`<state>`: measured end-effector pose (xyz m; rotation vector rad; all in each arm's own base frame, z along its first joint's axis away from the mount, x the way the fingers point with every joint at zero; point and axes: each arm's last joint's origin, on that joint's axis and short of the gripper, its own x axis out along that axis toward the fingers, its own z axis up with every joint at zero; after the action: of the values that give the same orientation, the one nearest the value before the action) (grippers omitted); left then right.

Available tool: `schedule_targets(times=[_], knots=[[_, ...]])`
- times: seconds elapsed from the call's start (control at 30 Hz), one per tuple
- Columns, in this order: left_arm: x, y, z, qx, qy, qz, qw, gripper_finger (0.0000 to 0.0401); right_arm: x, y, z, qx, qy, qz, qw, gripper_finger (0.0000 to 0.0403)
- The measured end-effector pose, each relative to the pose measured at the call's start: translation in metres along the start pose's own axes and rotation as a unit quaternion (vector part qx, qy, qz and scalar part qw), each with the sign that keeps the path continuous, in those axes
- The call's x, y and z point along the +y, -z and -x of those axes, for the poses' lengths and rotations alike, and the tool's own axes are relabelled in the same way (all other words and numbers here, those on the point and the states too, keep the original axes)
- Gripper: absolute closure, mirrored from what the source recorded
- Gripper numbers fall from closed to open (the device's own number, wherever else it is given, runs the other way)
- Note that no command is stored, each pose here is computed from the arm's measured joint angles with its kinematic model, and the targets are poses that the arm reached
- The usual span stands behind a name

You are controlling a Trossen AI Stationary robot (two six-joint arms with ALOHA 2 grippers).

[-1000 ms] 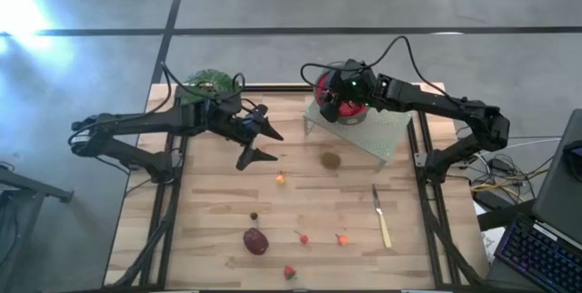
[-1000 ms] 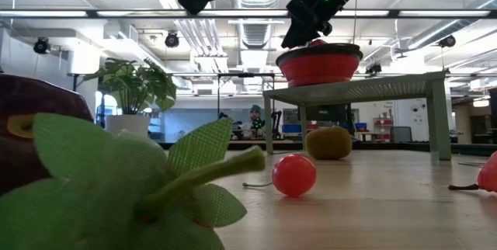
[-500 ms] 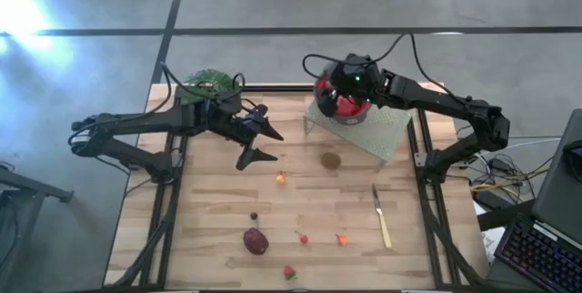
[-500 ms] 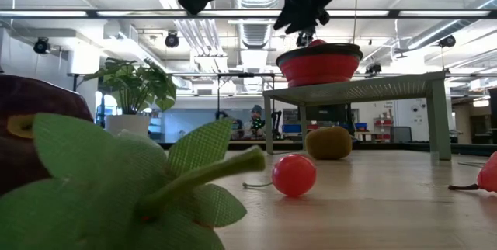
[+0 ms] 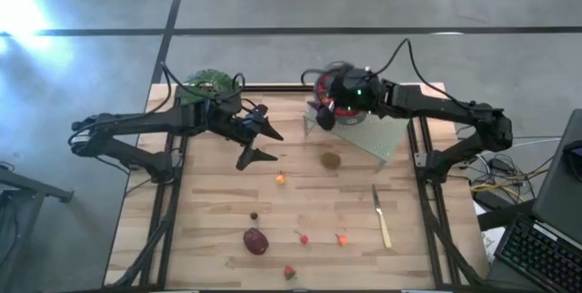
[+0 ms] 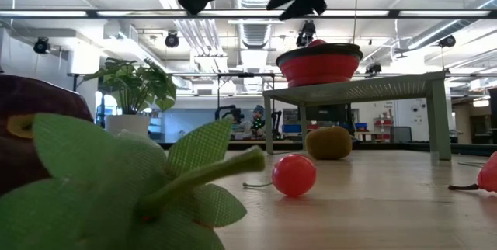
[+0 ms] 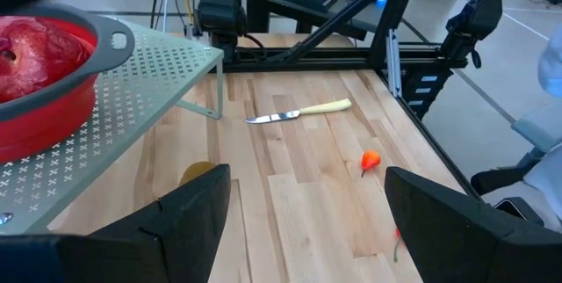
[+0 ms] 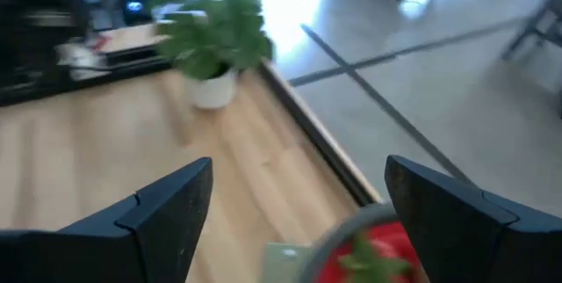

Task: Pick & Place Fruit
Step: Put the yellow pear into the red strainer bowl

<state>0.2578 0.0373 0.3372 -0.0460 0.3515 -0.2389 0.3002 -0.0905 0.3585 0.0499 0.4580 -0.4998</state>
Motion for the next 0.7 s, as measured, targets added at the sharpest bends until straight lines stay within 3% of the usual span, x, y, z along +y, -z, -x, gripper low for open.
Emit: schedule_targets(times=[0.4, 0.7], knots=[[0.0, 0.0, 0.0, 0.0, 0.0, 0.0, 1.0, 0.0093, 0.072, 0.018, 0.048, 0.057, -0.106, 0.06, 0.991, 0.012], [0.0, 0.0, 0.0, 0.0, 0.0, 0.0, 1.0, 0.0093, 0.122, 0.058, 0.082, 0.177, -0.133, 0.059, 0.973, 0.016]])
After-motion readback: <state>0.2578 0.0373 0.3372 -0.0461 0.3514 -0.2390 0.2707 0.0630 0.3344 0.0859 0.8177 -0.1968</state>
